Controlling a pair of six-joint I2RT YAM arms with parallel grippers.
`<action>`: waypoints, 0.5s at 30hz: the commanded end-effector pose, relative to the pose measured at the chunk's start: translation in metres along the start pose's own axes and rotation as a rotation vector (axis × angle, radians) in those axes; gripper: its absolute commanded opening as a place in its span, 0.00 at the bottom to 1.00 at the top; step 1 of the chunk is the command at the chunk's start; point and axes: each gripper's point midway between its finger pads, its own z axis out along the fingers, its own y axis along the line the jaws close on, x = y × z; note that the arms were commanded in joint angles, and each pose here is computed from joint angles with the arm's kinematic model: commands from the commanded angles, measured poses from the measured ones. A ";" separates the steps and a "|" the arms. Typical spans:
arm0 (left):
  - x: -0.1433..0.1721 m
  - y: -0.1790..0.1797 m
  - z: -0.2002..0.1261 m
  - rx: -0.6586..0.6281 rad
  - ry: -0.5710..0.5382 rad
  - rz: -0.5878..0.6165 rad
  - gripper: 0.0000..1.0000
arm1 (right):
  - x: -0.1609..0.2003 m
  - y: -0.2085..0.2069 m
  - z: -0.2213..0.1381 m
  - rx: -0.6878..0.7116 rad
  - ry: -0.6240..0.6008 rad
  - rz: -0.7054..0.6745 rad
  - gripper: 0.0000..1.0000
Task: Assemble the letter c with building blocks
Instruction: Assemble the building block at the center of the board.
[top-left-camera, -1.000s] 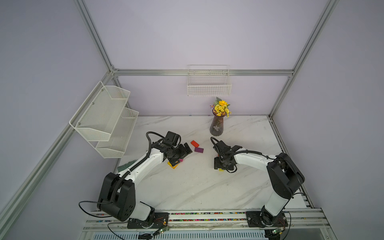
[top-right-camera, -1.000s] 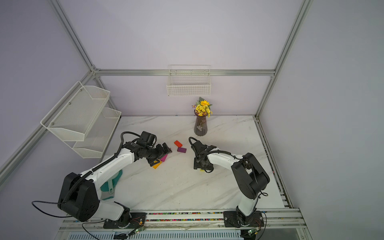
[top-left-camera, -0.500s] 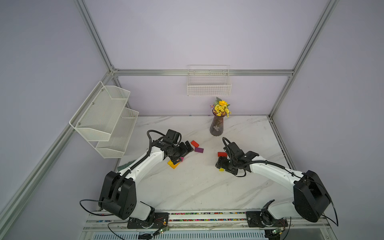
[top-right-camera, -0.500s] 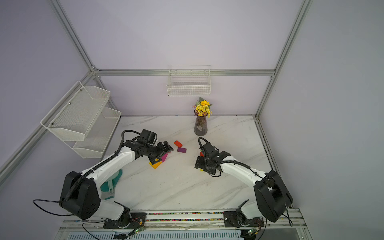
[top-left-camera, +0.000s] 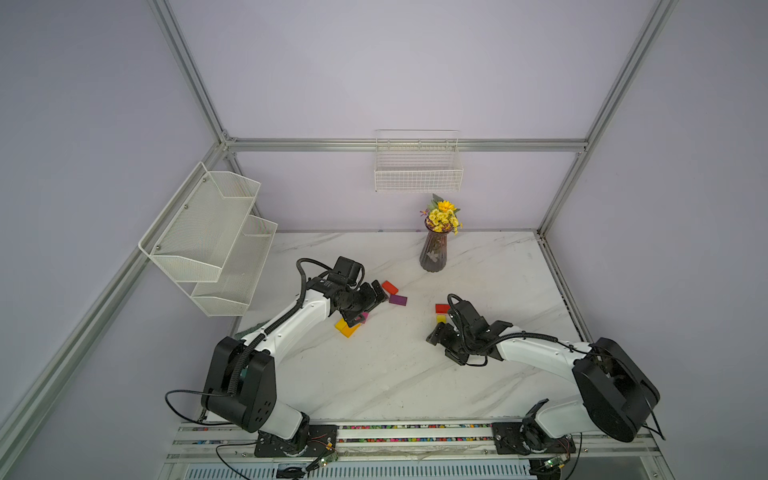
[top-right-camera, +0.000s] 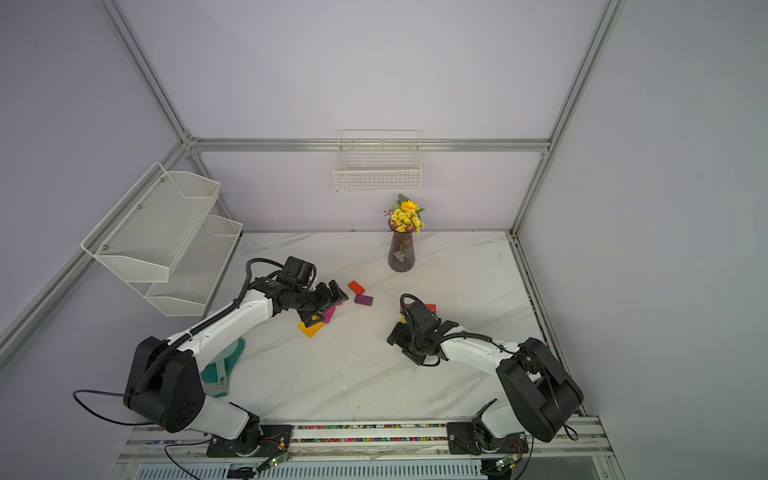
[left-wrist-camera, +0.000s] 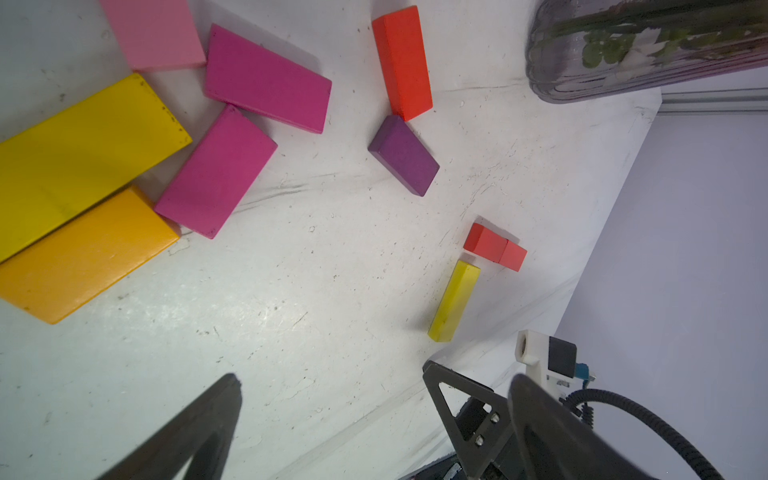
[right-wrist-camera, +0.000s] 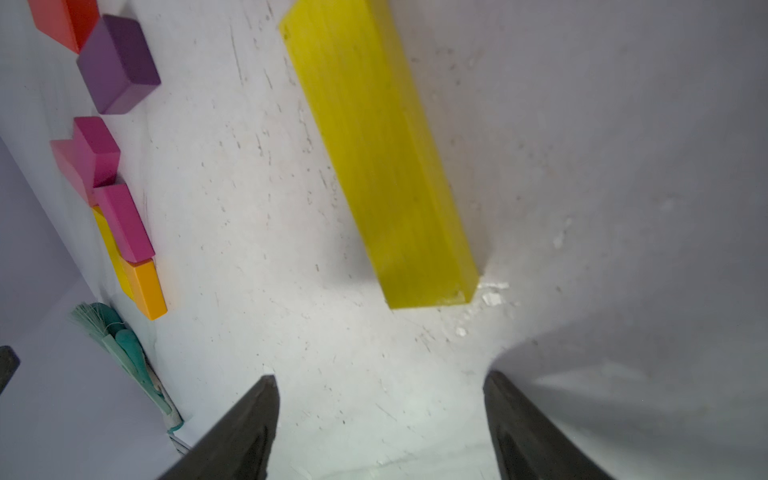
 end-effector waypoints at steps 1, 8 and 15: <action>-0.004 -0.013 -0.006 0.035 -0.014 0.034 1.00 | -0.006 0.009 0.004 -0.037 -0.031 0.052 0.80; -0.004 -0.012 -0.006 0.033 -0.014 0.034 1.00 | -0.011 0.009 0.010 -0.018 -0.044 0.057 0.79; -0.004 -0.010 -0.004 0.028 -0.013 0.032 1.00 | -0.014 0.008 0.014 -0.002 -0.050 0.062 0.79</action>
